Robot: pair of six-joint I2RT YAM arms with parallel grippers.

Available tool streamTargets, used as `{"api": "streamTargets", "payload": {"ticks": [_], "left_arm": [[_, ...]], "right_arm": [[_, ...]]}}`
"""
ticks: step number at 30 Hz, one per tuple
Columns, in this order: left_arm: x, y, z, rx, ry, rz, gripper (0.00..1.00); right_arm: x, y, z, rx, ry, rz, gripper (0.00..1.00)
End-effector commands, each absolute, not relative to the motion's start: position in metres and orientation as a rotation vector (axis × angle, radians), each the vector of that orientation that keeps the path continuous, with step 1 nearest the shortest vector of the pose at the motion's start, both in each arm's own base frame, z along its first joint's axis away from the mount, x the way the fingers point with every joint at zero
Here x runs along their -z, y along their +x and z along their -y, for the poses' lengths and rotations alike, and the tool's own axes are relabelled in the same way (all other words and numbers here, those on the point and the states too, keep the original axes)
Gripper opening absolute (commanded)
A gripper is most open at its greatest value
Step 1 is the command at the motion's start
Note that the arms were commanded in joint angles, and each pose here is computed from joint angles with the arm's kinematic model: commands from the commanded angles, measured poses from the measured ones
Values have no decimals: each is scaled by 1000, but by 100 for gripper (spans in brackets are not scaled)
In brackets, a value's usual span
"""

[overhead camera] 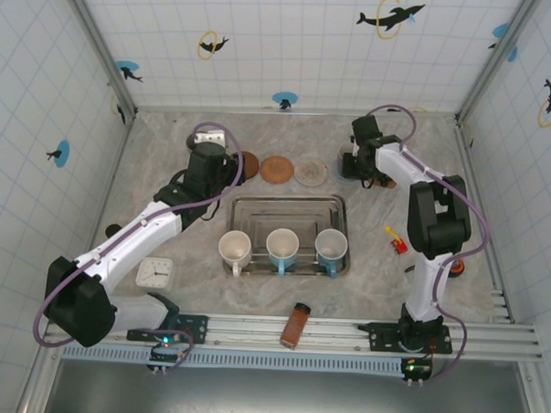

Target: Place the cup by the coaster

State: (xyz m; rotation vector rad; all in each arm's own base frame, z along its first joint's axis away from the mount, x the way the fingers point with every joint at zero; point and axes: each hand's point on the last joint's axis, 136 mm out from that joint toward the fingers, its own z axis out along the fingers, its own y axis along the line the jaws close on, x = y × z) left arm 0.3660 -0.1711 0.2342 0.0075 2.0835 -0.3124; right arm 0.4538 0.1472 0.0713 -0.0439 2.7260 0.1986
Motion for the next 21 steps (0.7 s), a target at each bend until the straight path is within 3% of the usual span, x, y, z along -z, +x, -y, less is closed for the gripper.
{"api": "streamTargets", "payload": {"ticks": [1, 21], "left_arm": [[-243, 371, 171, 301, 13, -2055, 66], [-242, 371, 171, 295, 17, -2055, 66]], "right_arm": [[-104, 471, -155, -237, -44, -2615, 0], [-116, 475, -160, -238, -61, -2592, 0]]}}
